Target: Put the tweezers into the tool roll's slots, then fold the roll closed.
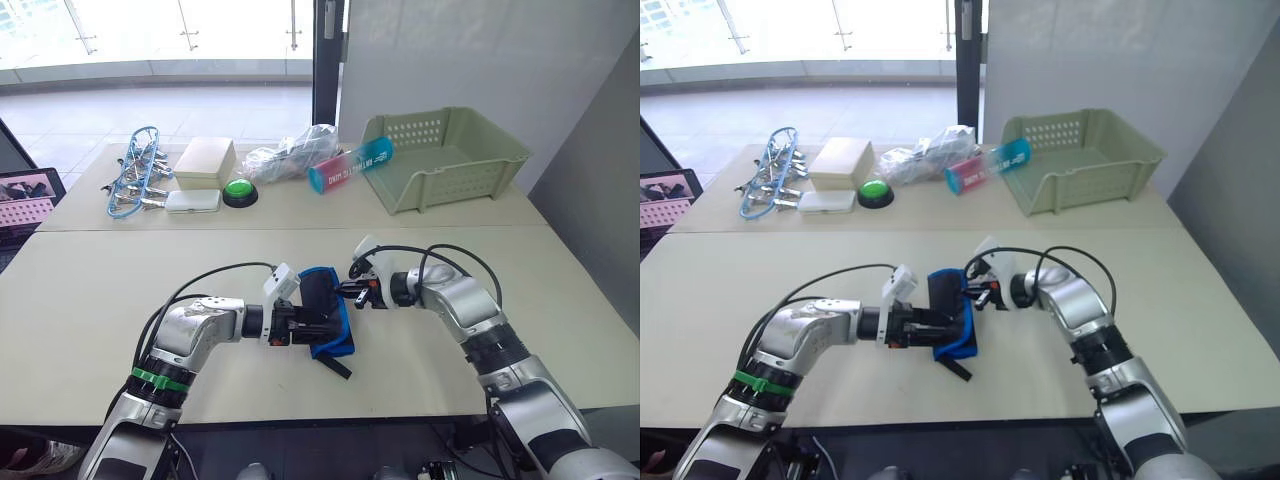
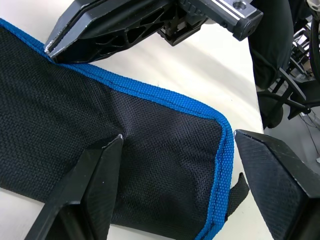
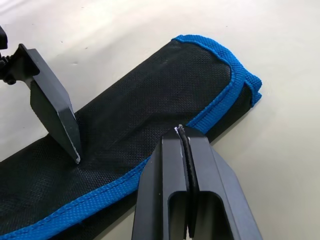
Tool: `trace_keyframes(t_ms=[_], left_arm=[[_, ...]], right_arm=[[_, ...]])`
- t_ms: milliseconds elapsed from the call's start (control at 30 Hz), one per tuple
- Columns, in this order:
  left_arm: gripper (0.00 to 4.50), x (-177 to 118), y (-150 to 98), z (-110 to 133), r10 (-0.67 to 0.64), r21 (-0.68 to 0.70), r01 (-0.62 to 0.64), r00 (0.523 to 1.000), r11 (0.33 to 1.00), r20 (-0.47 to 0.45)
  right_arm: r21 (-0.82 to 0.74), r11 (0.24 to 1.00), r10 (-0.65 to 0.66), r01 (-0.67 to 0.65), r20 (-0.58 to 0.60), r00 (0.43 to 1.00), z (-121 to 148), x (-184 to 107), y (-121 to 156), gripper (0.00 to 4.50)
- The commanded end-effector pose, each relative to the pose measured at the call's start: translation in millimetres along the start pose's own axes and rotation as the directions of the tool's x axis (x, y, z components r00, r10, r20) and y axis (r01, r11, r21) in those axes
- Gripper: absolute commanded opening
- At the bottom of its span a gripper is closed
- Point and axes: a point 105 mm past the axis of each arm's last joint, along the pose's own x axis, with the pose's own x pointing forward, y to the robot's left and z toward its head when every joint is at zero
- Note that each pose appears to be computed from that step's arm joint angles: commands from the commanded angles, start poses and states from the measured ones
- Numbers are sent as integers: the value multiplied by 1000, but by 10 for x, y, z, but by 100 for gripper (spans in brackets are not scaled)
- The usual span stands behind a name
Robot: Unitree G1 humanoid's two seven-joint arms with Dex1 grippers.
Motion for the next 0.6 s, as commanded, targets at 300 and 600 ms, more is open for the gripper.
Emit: trace_keyframes(t_ms=[300, 600], left_arm=[[378, 20, 62, -392, 43, -90, -53, 993, 995, -111], [378, -39, 74, -370, 51, -57, -56, 996, 997, -77]], right_arm=[[-56, 985, 168, -162, 123, 978, 328, -104, 183, 0], [57, 996, 66, -63, -50, 997, -170, 162, 69, 0]])
